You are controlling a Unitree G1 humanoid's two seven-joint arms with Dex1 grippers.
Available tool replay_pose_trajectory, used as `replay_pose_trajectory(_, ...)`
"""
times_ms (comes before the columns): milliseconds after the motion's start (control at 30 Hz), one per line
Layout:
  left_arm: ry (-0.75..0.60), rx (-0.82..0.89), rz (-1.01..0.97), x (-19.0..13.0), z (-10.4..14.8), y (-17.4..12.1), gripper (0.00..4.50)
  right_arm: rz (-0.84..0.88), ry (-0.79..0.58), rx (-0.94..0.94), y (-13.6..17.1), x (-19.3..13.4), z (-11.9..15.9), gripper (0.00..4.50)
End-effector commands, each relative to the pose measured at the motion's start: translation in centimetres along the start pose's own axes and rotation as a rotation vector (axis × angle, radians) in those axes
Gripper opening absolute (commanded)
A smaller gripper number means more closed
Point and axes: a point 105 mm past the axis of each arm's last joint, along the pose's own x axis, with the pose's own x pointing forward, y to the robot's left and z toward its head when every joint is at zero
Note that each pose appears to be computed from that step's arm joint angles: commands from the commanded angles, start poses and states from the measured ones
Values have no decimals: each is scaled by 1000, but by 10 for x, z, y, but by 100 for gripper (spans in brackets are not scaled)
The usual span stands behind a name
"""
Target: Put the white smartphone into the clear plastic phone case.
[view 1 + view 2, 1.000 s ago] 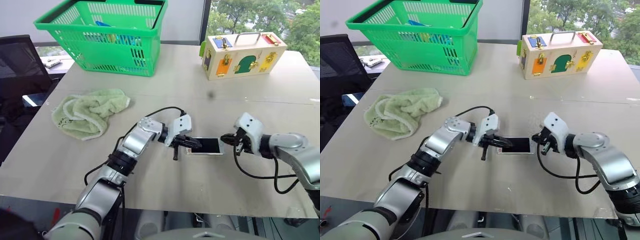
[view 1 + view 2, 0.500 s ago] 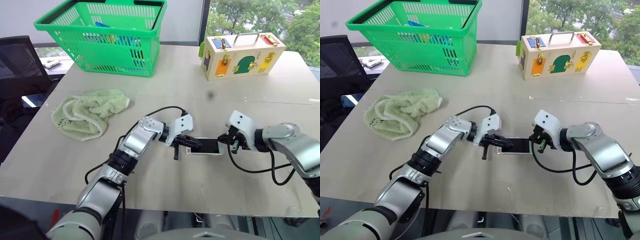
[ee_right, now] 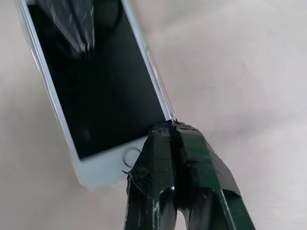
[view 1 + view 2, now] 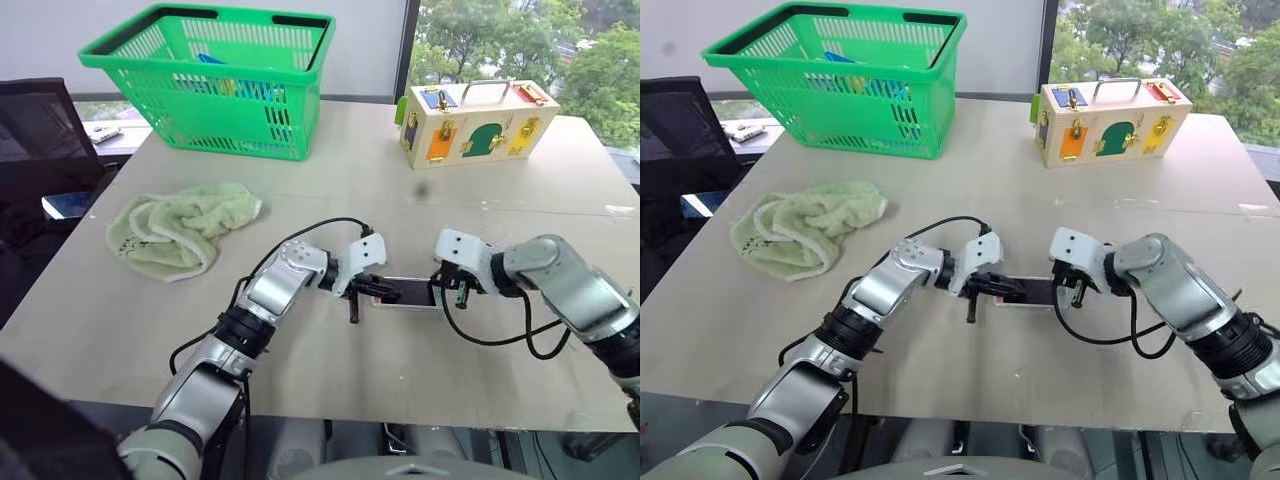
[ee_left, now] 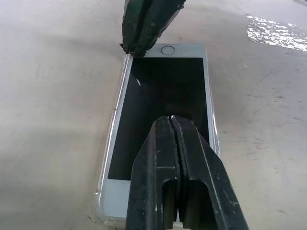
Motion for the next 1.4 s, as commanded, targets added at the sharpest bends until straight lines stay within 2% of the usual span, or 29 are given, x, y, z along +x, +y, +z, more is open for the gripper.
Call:
replay_pose_trajectory(33,43,-14,-16,4,-10,-5,0,78,-111,20,14,-22,19,3)
replay_pose_trajectory(167,46,-17,-15,4,-11,-5,0,109,-72,25,25,-26,12,3)
replay_pose_trajectory(300,49,-17,-17,5,-11,-5,0,67,103,24,19,-18,-21,3)
replay_pose_trajectory(400,50,-17,-16,4,-11,-5,0,82,164,8,20,-16,-31,3)
replay_pose_trajectory(633,53,-22,-12,6,-13,-5,0,215,326,-46,31,4,-58,3)
replay_pose_trajectory(933,50,-29,-4,9,-15,-6,0,381,431,-97,54,33,-76,3)
replay_pose_trajectory(1400,51,-30,8,9,-14,-4,0,482,567,-90,68,38,-111,3)
